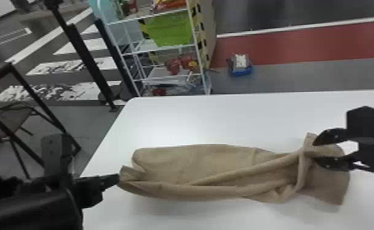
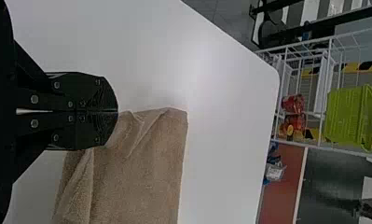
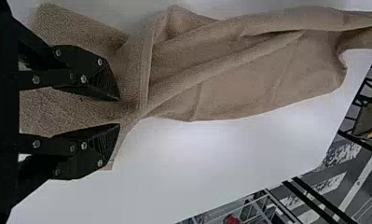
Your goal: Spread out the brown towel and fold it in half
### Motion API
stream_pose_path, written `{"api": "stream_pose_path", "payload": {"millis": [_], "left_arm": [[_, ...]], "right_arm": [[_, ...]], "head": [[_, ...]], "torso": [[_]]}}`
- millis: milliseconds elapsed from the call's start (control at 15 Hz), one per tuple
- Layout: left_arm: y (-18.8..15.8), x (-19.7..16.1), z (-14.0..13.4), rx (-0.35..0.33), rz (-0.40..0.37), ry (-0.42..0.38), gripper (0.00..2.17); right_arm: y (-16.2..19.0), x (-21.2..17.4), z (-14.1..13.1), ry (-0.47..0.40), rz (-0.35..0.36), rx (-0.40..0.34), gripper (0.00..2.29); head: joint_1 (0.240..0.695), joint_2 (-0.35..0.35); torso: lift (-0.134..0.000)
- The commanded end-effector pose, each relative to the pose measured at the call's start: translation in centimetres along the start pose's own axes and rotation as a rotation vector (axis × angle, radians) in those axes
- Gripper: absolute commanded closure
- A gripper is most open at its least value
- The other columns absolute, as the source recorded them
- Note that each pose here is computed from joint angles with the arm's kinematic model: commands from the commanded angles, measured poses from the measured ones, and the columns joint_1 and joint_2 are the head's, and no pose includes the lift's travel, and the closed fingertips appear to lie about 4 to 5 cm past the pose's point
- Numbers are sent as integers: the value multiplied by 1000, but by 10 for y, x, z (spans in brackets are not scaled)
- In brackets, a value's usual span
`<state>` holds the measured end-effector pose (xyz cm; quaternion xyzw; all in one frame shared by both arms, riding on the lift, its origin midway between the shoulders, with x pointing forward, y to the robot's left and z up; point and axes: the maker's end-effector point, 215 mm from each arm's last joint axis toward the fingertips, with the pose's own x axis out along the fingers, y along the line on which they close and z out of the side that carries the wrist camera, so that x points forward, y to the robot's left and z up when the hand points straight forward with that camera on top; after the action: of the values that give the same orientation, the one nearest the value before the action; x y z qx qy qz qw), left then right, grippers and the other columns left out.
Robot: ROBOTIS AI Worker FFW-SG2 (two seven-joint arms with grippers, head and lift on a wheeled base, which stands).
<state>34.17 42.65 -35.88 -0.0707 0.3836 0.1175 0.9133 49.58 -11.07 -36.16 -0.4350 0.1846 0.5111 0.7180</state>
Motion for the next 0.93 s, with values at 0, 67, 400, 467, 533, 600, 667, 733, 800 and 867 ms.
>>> {"api": "stream_pose_path", "payload": {"millis": [0, 67, 400, 467, 533, 600, 667, 733, 800, 867], "left_arm": [[-2, 0, -1, -2, -3, 1, 1970], [-2, 1, -1, -2, -4, 1, 1970], [2, 0, -2, -6, 4, 2, 1970], [2, 0, -2, -6, 5, 2, 1970], [3, -1, -2, -7, 8, 2, 1970], [3, 0, -3, -8, 8, 5, 1970], [3, 1, -4, -8, 7, 8, 1970], [2, 2, -5, -8, 4, 11, 1970], [2, 4, -5, -6, 4, 13, 1970], [2, 4, -5, -2, 4, 12, 1970]], "right_arm": [[-19, -12, 9, -74, -26, 64, 6], [-20, -11, 12, -89, -24, 72, 36], [2, 7, 29, -37, 27, -29, 87], [5, 6, 32, -27, 29, -51, 103], [5, 2, 36, -27, 22, -56, 124], [5, -2, 41, -34, 14, -68, 127], [10, -3, 42, -24, 16, -76, 144], [15, 0, 38, -3, 26, -58, 171], [19, 3, 38, 1, 33, -58, 188], [23, 6, 38, 7, 43, -60, 188]], "head": [[695, 350], [695, 350], [695, 350], [695, 350], [695, 350], [695, 350], [695, 350], [695, 350], [695, 350], [695, 350]], "torso": [[-134], [-134], [-134], [-134], [-134], [-134], [-134], [-134], [-134], [-134]]}}
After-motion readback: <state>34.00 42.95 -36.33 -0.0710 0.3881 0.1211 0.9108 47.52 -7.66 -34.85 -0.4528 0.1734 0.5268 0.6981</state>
